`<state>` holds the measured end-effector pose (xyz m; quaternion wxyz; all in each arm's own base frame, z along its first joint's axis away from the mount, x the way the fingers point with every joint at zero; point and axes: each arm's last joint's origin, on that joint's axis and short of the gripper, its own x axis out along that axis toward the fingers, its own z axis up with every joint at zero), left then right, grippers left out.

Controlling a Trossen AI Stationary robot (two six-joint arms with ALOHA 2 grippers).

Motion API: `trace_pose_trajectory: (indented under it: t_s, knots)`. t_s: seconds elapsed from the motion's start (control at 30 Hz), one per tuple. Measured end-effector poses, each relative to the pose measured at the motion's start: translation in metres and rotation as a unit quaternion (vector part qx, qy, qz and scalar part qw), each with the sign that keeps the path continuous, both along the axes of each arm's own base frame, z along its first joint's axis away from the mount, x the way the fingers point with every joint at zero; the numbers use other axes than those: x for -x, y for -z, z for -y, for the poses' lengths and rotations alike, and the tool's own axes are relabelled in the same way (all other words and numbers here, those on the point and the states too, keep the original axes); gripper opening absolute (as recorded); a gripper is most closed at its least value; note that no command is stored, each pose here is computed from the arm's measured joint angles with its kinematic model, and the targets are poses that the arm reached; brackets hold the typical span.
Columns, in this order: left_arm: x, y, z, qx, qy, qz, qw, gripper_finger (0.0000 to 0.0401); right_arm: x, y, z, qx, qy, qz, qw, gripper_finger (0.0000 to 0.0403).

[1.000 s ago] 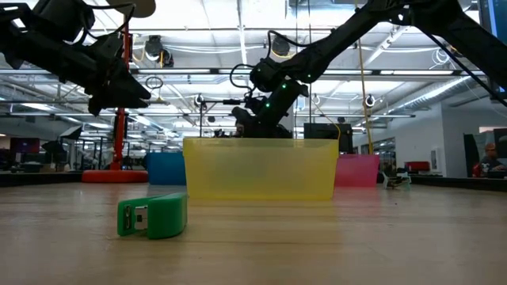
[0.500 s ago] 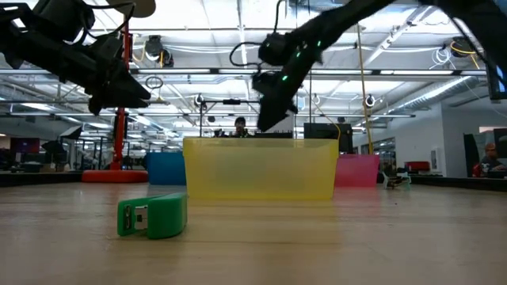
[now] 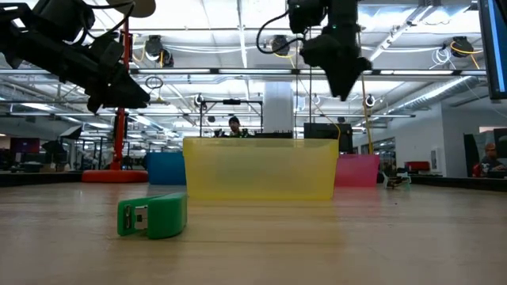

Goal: Pick and place Stapler, Stapler remover, tape
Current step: Put the small green stapler into the blue bin

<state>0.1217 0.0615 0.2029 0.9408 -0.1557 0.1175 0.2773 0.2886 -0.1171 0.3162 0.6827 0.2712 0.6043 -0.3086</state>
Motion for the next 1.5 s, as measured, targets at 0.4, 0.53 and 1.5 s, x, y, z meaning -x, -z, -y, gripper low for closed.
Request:
trace_pose_trajectory:
  t_s: [0.4,0.53,1.5]
  knots:
    - [0.000,0.000,0.000,0.001,-0.001,0.001,1.000,0.0157,0.028,0.032,-0.014,-0.026,0.075,-0.138,0.987,0.0172]
    - [0.000,0.000,0.000,0.001,0.000,0.000,1.000,0.0157,0.047,0.051,-0.022,-0.035,0.098,-0.172,0.980,0.0177]
    - [-0.012,-0.031,0.017,0.039,0.078,0.187,0.978,0.0156,0.146,0.082,-0.061,-0.001,0.184,0.142,0.973,0.0169]
